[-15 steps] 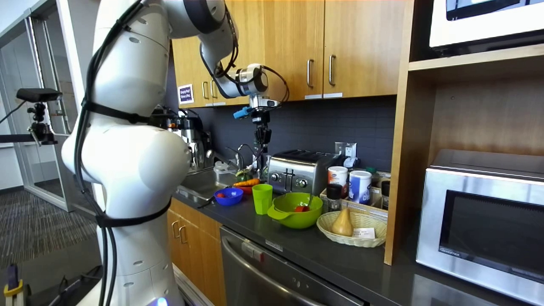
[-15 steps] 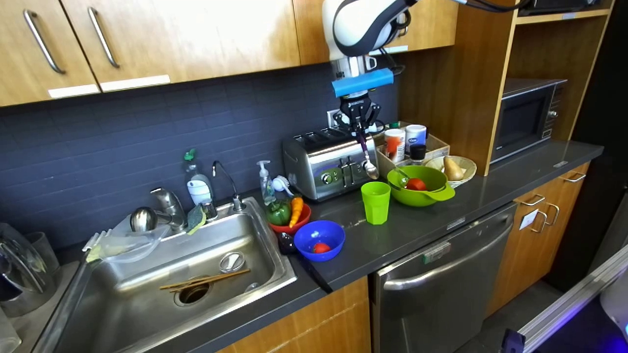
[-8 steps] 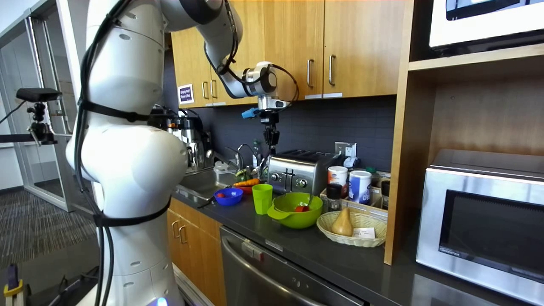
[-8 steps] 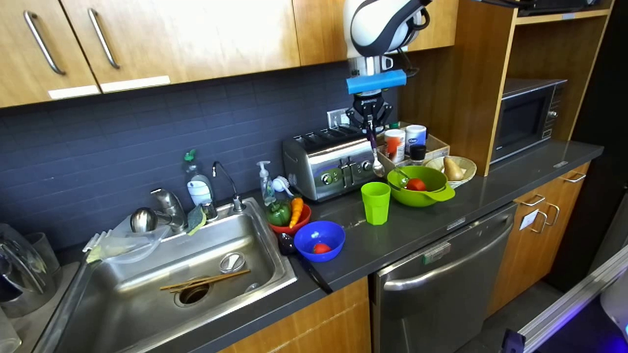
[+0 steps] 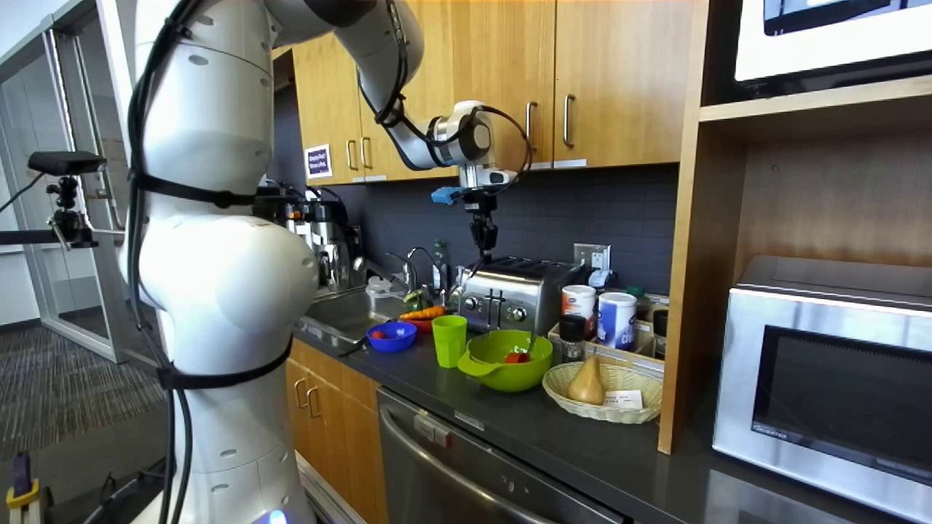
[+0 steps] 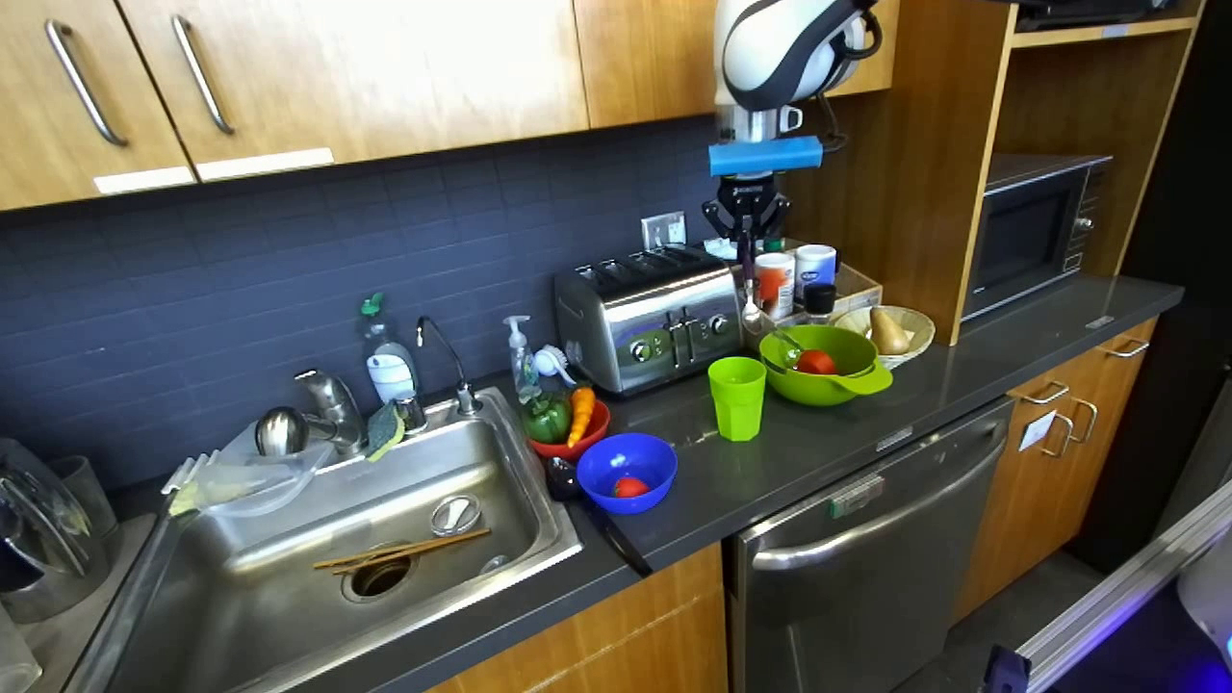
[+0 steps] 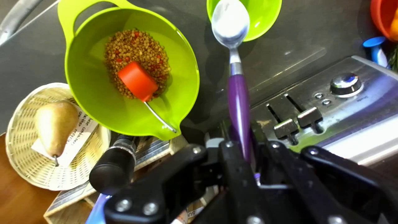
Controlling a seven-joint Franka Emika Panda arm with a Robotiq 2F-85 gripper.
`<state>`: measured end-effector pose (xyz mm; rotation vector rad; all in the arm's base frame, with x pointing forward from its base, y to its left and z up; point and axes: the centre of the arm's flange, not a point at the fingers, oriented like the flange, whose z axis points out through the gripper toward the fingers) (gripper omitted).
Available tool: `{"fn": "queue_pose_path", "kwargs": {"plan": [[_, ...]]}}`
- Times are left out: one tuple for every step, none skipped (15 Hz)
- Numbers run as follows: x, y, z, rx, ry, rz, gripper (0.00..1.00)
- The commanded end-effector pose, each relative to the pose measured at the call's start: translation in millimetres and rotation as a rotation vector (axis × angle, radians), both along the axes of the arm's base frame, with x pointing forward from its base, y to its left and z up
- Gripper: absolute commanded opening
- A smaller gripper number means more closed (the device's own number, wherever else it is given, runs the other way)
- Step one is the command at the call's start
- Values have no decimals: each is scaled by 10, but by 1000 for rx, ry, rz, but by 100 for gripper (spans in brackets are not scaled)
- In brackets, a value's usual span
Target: Move the spoon from the blue bowl into the green bowl
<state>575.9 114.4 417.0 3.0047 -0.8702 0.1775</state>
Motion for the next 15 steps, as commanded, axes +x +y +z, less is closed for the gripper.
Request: {"fn": "queue_pose_path", "kwargs": {"plan": [[-139,-278,-16,44,-9,-42,4],[-157,-338,-38,47,-5,-57,4],[-162,-391,-59,51,-7,-63,4],[-160,-441,-76,51,-12,-69,4],[-167,-493,-90,51,-19,-75,4],[-163,-537,-104,48,-29,-82,4],[-148,-580,-129,47,-38,-84,4],[-148,-620,-150,45,-47,-87,4],[-145,-654,-174,45,-55,-89,4],[-140,-693,-201,42,-64,-92,4],[-150,-731,-223,44,-68,-97,4],[-155,-769,-245,45,-71,-101,4],[-157,-808,-268,44,-72,-104,4],[-168,-843,-285,42,-74,-109,4],[-174,-875,-302,42,-77,-112,4]]}}
